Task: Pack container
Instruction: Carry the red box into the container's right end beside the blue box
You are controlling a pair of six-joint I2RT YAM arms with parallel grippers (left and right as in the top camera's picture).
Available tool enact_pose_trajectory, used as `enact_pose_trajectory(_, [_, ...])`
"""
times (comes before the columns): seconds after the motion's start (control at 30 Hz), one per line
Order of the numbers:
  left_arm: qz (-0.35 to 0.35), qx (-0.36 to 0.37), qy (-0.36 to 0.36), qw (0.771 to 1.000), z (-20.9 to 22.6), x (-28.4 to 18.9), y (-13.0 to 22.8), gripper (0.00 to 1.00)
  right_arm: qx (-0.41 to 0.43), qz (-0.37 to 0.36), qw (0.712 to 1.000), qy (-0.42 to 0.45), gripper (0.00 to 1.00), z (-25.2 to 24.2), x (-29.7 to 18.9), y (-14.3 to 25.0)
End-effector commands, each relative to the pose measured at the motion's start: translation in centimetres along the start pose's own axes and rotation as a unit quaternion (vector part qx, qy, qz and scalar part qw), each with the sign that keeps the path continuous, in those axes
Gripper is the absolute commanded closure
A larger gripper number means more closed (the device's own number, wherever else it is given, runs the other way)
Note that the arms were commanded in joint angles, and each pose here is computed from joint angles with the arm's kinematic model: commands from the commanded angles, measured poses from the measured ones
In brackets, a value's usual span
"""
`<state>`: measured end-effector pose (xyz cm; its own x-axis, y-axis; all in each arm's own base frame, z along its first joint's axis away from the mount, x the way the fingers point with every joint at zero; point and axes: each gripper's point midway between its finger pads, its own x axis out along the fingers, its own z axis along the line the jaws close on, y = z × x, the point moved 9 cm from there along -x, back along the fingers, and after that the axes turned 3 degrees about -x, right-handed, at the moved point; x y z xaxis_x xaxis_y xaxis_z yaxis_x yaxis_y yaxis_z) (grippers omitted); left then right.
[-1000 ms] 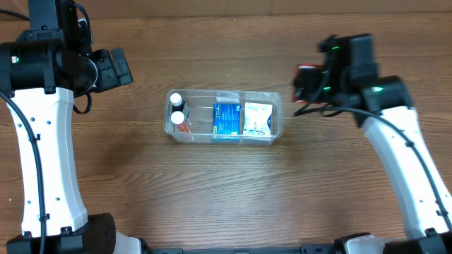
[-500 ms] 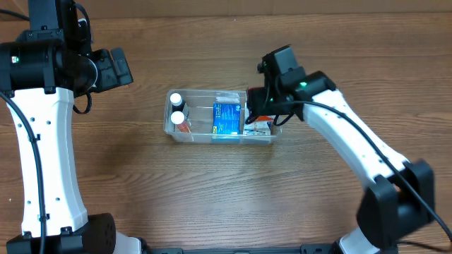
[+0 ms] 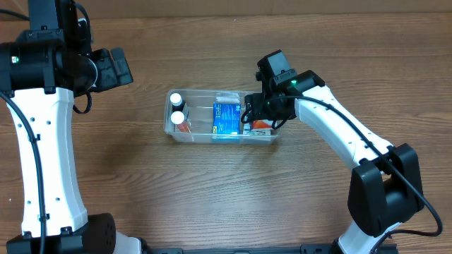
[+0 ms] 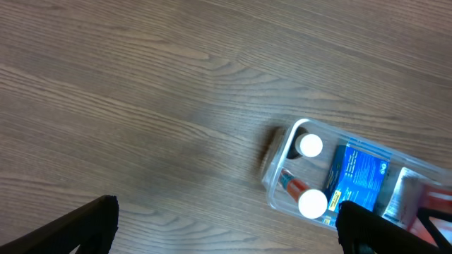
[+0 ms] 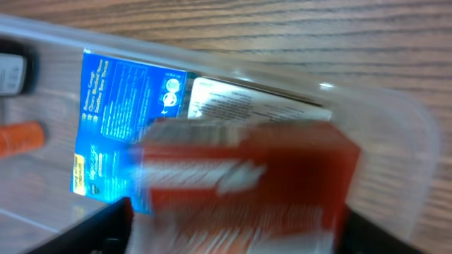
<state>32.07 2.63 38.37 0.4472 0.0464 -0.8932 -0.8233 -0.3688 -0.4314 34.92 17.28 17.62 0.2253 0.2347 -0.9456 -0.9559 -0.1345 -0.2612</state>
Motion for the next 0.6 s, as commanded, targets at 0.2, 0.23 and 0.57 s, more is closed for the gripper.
enact_pose_trajectory(0.2, [-0.005,0.004,0.007,1.000,-0.1,-0.5,0.2,0.00,-0.011,-0.053,0.998,-0.010,0.07,0.9,-2.9,-1.5])
enact_pose_trajectory(0.23, [-0.005,0.004,0.007,1.000,-0.1,-0.5,0.2,0.00,-0.012,-0.065,0.998,-0.013,0.07,1.0,-3.8,-1.7])
enact_pose_trajectory(0.57, [-0.006,0.004,0.008,1.000,-0.1,-0.5,0.1,0.00,-0.009,-0.157,0.987,0.028,0.19,0.6,-13.6,0.0])
